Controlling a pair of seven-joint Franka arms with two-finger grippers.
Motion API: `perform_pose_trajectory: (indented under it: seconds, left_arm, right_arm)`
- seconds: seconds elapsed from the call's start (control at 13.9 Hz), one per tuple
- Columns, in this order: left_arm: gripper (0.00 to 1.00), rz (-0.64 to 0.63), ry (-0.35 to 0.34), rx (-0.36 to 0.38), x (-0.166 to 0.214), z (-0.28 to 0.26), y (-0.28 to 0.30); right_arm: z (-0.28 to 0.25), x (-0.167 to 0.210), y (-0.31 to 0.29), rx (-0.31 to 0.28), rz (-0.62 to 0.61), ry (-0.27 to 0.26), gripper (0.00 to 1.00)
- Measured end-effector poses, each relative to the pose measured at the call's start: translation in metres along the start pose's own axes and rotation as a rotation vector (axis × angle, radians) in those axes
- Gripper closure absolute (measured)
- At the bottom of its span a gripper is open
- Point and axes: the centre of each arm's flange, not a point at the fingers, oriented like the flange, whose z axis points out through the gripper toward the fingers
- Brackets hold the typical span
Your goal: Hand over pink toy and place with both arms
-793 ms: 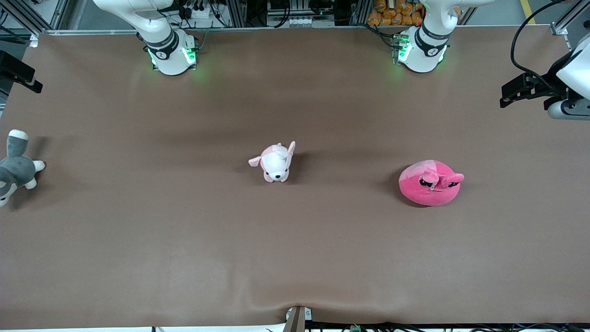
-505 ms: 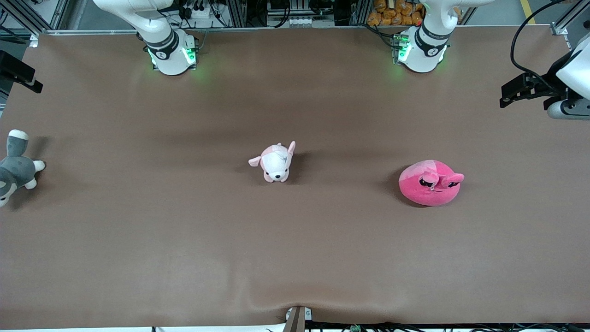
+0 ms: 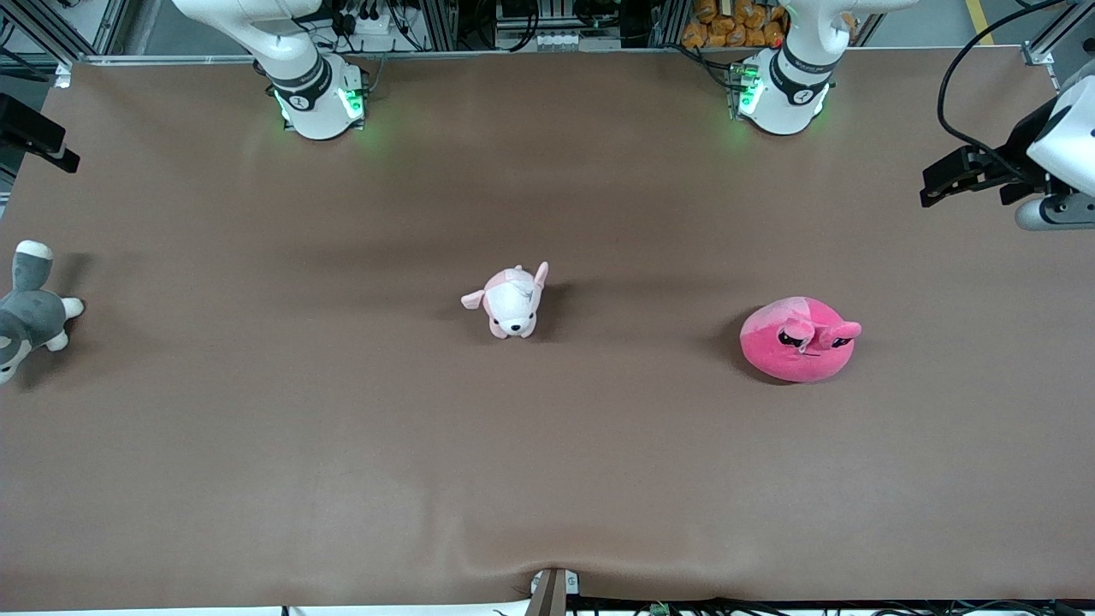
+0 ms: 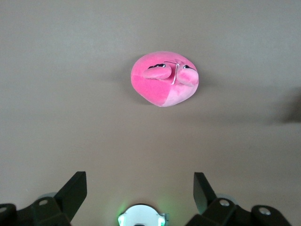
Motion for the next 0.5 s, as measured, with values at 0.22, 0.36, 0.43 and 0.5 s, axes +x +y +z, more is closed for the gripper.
perform_pose_trajectory:
  seconds: [0.22, 0.36, 0.43, 0.5]
  left_arm:
    - [0.0, -0.091, -0.021, 0.007, 0.007, 0.013, 0.022]
    - [0.0, -0.164, -0.034, 0.013, 0.017, 0.027, 0.047]
    - [0.0, -0.2, -0.043, 0.017, 0.025, 0.036, 0.059]
    - [0.0, -0.234, -0.047, 0.02, 0.035, 0.046, 0.069]
  right_arm:
    - [0.0, 0.0, 0.0, 0.0, 0.0, 0.0, 0.0]
    - [0.0, 0.0, 0.001, 0.0, 0.001, 0.0, 0.0]
    - [0.0, 0.0, 0.001, 0.0, 0.001, 0.0, 0.0]
    - [0.0, 0.0, 0.001, 0.0, 0.001, 0.0, 0.0]
